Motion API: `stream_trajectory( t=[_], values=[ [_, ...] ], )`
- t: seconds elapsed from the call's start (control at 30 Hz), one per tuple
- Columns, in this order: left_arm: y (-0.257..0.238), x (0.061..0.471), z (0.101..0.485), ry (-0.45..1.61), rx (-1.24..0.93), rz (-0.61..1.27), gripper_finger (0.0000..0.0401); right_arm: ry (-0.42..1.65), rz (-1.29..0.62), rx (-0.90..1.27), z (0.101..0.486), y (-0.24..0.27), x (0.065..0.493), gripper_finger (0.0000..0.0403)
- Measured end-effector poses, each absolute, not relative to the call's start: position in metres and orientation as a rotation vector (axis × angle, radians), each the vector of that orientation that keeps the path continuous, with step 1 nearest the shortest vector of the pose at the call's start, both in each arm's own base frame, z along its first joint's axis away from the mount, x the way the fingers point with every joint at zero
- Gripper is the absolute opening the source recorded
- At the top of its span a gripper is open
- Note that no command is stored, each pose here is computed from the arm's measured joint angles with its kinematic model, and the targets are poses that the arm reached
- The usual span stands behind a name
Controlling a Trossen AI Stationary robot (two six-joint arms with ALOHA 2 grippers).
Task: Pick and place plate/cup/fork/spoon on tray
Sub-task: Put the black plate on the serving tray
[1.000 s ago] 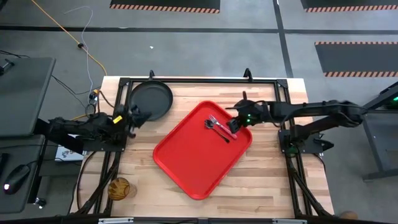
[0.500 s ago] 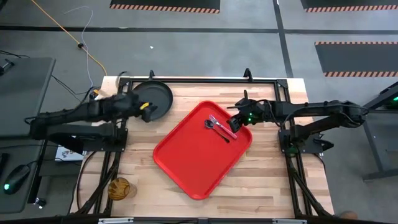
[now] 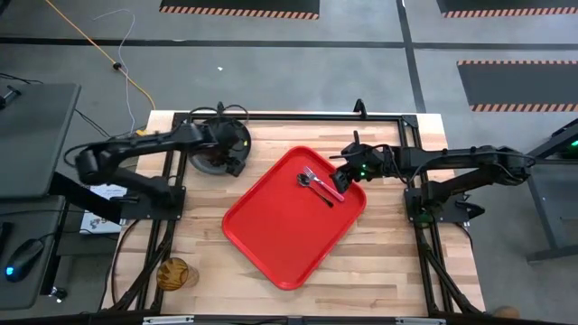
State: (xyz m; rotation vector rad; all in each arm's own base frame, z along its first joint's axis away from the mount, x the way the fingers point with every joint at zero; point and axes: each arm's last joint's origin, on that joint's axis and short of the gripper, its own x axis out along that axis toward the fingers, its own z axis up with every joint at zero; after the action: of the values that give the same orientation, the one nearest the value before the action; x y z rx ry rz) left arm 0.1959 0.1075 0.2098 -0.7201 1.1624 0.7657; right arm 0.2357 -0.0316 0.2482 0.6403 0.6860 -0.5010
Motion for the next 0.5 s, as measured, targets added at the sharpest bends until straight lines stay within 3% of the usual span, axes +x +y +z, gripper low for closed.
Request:
stream_trajectory(
  t=[0.5],
  values=[
    [0.129, 0.225, 0.150, 1.306, -0.699, 0.781, 0.0267, 0.686, -0.507, 0.610, 0.248, -0.032, 0.236, 0.0193]
  ],
)
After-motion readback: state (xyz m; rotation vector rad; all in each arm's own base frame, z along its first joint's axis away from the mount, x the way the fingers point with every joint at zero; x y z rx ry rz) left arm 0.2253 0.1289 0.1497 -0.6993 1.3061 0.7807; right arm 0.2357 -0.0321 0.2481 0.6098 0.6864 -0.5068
